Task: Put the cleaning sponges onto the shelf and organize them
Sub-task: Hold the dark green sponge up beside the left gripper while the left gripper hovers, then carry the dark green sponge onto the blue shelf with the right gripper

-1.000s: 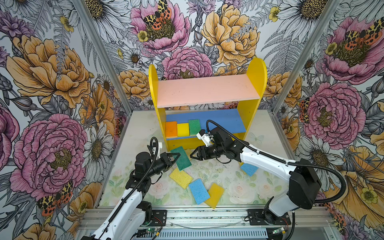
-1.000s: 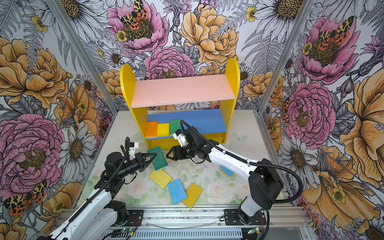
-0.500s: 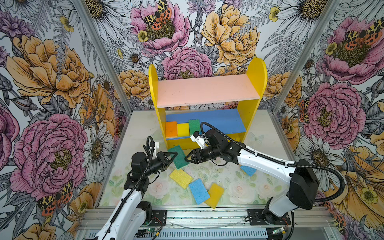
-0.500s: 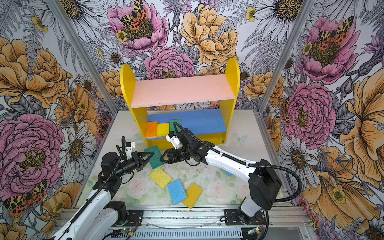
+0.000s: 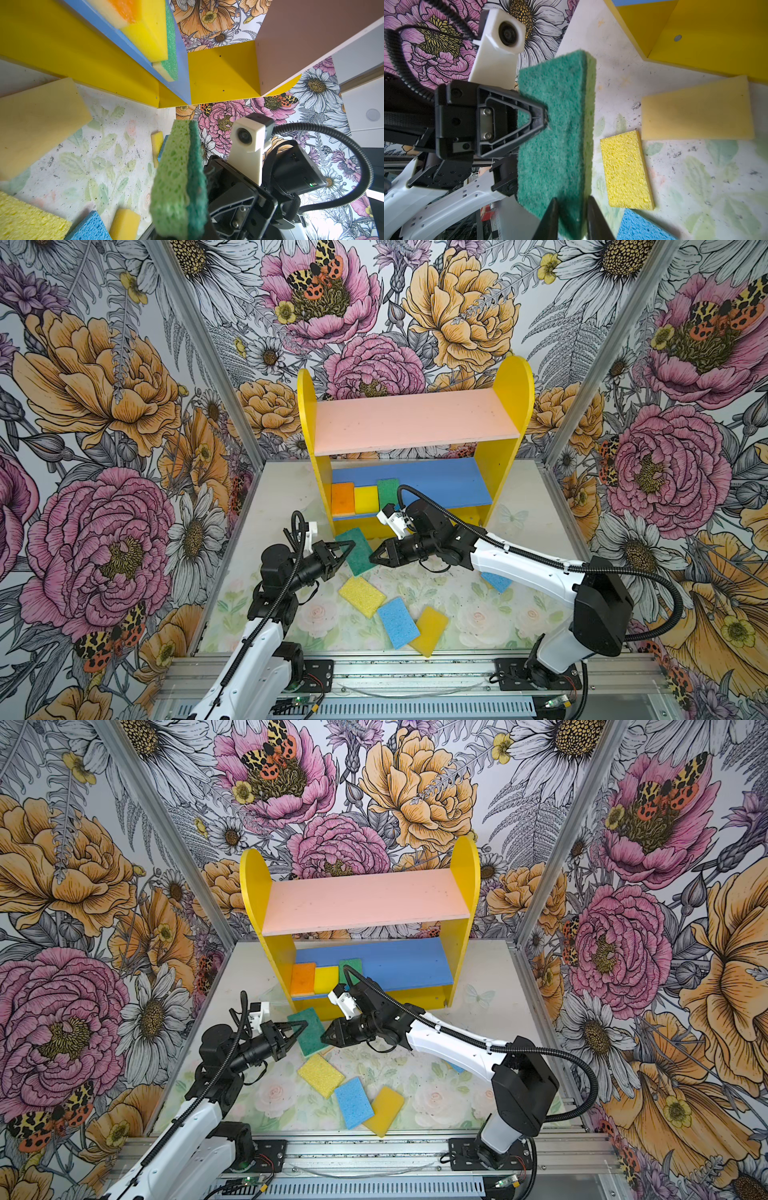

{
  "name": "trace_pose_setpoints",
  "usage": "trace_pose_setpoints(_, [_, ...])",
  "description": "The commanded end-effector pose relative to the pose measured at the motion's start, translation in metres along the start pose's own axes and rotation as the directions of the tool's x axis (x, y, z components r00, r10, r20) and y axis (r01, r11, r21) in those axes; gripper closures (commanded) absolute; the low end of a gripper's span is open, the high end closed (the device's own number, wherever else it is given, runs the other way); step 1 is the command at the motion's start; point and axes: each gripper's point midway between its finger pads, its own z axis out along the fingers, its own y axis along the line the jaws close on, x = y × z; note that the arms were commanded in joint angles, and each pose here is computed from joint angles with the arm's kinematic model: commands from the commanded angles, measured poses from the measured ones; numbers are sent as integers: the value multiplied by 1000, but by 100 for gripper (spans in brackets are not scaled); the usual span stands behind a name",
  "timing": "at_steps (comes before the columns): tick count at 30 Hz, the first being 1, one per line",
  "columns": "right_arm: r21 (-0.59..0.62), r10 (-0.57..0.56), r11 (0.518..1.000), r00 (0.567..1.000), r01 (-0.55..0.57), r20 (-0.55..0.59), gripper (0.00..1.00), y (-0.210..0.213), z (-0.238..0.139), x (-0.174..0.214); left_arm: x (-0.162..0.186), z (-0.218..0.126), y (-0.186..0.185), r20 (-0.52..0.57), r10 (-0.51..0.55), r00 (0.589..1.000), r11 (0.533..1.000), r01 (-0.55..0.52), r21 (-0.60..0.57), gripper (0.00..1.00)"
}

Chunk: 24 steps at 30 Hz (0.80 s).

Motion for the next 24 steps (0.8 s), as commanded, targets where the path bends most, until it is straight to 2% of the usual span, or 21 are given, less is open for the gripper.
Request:
trace_pose_setpoints(1, [-23,-25,999,999,26,34,86,10,2,-8,-2,0,-16,-9,29,1000,999,-29,42,92])
trace_pose_setpoints(5, [-14,-30,999,998,31,56,98,11,-4,-10,-1,0,-12,-4,26,1000,999,-26,35,92])
trace_pose_setpoints(11, [9,-23,1000,996,23,80,100,9,-9,-12,-1,-1,-9,3,30,1000,999,-30,26,88])
trace_pose_setpoints(12, [17,-18,1000,996,17,88,100,7,-10,-13,-1,-1,-9,0,29,1000,999,-29,26,81])
trace_pose_setpoints(14, [41,-9,999,994,5,112,100,3,-13,-17,0,0,-7,-9,30,1000,999,-30,13,40])
trace_pose_setpoints(16, [66,3,998,990,-13,140,100,-3,-19,-21,0,-1,-7,-14,42,999,999,-42,2,19])
trace_pose_setpoints(17, [79,15,996,987,-28,159,100,-8,-23,-25,0,-1,-7,-16,50,999,999,-50,-4,4])
trace_pose_setpoints(18, [88,25,995,984,-41,178,100,-11,-29,-28,0,-2,-7,-17,58,998,998,-58,-9,1])
trace_pose_setpoints(24, [174,78,975,941,-141,329,100,-45,-85,-52,-2,-14,-8,14,116,993,992,-115,-56,1])
